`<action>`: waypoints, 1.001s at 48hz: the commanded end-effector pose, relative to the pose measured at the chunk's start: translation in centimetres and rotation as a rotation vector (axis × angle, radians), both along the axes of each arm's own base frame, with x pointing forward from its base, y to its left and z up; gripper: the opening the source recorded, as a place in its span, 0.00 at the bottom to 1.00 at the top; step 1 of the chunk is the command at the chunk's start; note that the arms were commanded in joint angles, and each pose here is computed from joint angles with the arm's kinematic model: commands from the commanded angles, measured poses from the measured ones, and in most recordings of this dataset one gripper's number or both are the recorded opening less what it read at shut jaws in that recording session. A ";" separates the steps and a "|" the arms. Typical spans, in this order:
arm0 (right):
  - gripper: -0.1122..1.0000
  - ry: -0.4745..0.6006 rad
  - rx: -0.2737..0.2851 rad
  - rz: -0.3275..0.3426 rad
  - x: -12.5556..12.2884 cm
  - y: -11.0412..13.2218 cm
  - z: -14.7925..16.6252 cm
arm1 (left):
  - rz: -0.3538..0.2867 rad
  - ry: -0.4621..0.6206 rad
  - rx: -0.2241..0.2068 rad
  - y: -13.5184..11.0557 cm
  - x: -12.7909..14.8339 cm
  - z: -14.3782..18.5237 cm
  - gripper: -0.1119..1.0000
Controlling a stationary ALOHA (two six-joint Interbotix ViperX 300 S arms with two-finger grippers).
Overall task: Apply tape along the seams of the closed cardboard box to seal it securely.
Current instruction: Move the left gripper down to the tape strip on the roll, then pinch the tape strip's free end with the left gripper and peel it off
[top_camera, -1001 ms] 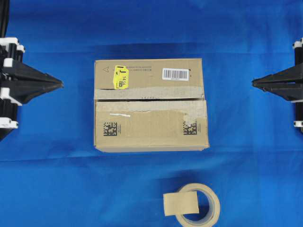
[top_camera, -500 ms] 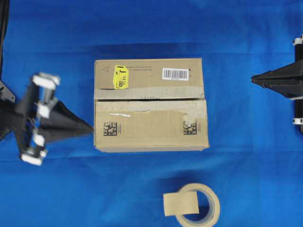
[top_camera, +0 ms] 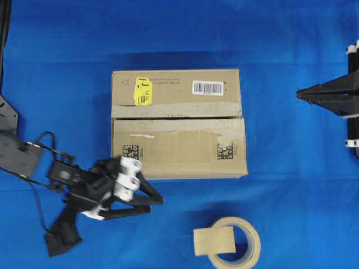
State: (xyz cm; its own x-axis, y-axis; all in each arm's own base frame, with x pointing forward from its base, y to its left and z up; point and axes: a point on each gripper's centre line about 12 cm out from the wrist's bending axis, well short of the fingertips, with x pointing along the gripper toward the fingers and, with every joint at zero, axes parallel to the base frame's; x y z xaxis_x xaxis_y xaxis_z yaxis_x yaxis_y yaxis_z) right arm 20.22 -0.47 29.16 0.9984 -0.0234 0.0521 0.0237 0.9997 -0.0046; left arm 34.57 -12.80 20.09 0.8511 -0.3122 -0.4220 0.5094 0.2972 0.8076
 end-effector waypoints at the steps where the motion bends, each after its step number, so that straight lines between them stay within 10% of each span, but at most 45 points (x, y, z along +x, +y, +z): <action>1: 0.11 -0.023 -0.004 -0.006 0.2 -0.1 0.9 | -0.023 -0.017 0.024 -1.1 1.7 0.1 0.61; 18: 0.11 -0.023 -0.008 -0.015 0.2 -0.3 0.9 | -0.123 0.028 0.177 -4.1 5.9 -4.1 0.61; 48: 0.11 0.011 -0.021 -0.014 0.2 -0.3 0.5 | -0.154 0.028 0.197 -6.5 8.9 -6.0 0.61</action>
